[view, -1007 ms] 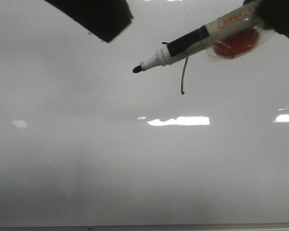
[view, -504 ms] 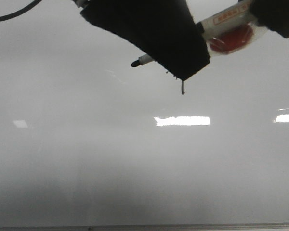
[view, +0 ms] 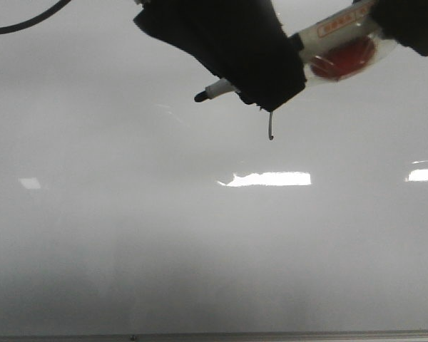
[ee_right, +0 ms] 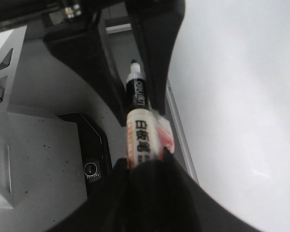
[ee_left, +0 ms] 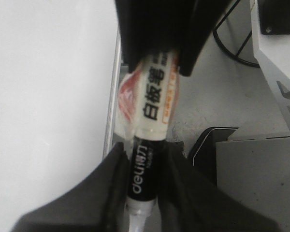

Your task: Write number 7 on whiteboard

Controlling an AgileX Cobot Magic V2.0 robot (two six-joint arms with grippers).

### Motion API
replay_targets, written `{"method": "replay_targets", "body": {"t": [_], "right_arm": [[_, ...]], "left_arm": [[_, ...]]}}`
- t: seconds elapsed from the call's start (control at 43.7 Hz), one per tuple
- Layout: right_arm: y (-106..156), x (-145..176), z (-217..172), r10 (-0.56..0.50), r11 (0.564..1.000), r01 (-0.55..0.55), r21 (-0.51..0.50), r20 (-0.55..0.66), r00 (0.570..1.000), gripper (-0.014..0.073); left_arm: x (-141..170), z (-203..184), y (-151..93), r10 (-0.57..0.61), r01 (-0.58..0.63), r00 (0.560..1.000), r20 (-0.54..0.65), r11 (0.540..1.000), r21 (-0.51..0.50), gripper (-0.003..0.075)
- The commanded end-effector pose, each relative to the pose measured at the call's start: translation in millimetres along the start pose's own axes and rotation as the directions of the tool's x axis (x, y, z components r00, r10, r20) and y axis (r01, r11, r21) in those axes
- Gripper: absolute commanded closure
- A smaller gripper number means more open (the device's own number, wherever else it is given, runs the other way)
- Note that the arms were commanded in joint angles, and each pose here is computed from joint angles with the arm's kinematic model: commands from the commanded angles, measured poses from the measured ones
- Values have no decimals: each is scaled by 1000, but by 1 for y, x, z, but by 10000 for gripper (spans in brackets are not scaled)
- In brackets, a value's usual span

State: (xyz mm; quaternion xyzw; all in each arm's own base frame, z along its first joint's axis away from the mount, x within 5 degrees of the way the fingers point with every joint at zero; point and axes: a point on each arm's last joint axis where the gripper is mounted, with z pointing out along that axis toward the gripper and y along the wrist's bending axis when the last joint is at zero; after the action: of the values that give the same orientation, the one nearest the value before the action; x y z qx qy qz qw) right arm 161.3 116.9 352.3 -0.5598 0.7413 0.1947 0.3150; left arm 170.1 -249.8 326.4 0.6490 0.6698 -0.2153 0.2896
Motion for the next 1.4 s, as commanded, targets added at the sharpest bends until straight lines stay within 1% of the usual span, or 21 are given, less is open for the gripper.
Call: {"method": "replay_targets", "body": {"t": [0.0,0.023,0.092,0.137,0.229,0.298,0.32,0.343,0.389,0.412,0.458,0.481,0.527,0.595,0.687,0.71,0.847,0.939,1.03,1.122,1.373], "right_arm": [[2,-10,-10,-3,1000,1,21,78,997,238],[2,-10,-10,4,1000,-6,21,78,997,184],[3,-10,-12,17,1000,-18,24,71,997,83],[2,-8,-17,34,998,-37,47,55,998,53],[-2,0,-31,148,978,-151,145,26,989,61],[-5,8,-43,262,935,-261,240,29,965,79],[-6,11,-48,313,910,-312,274,40,949,87],[-7,15,-53,351,885,-349,308,50,935,97],[-7,18,-59,396,853,-393,345,65,916,110],[-8,20,-62,421,834,-420,358,79,904,117],[-8,22,-65,446,813,-448,373,98,890,129],[-8,23,-67,452,805,-456,379,105,886,134],[-9,24,-68,459,798,-463,386,109,882,144],[-9,24,-69,462,795,-466,389,111,880,152],[-10,24,-68,463,794,-467,389,110,880,152],[-10,24,-68,463,794,-467,389,110,880,152],[-11,23,-69,457,791,-466,397,125,881,152],[-12,23,-69,453,789,-466,402,133,882,152],[-12,23,-69,452,788,-466,402,134,882,152],[-12,23,-69,452,788,-466,402,134,882,152],[-12,23,-69,452,788,-466,403,135,882,152]], "left_arm": [[-17,-16,0,-22,26,994,108,999,-43,680],[-16,-16,1,-23,28,994,106,999,-42,682],[-14,-18,2,-27,31,995,92,998,-48,681],[-12,-21,4,-38,43,996,79,997,-64,681],[-6,-33,10,-82,88,995,49,986,-142,681],[1,-47,18,-156,160,987,35,959,-233,681],[4,-52,21,-171,172,985,28,947,-270,681],[8,-60,24,-218,218,975,34,924,-314,681],[14,-72,29,-268,260,963,34,887,-382,681],[19,-78,32,-315,303,948,40,859,-413,681],[27,-92,37,-372,348,927,48,805,-481,681],[32,-98,39,-417,386,907,58,769,-510,681],[41,-112,43,-465,417,882,68,707,-571,681],[57,-130,49,-539,463,837,98,600,-653,681],[84,-153,57,-619,527,764,183,434,-730,681],[91,-155,60,-636,548,742,212,394,-738,681],[126,-165,73,-667,630,654,357,218,-746,681],[146,-163,81,-655,685,604,453,137,-715,681],[161,-158,91,-619,738,567,544,89,-669,681],[172,-152,102,-591,772,537,602,57,-633,681],[191,-125,132,-610,775,529,591,63,-629,681]]}}
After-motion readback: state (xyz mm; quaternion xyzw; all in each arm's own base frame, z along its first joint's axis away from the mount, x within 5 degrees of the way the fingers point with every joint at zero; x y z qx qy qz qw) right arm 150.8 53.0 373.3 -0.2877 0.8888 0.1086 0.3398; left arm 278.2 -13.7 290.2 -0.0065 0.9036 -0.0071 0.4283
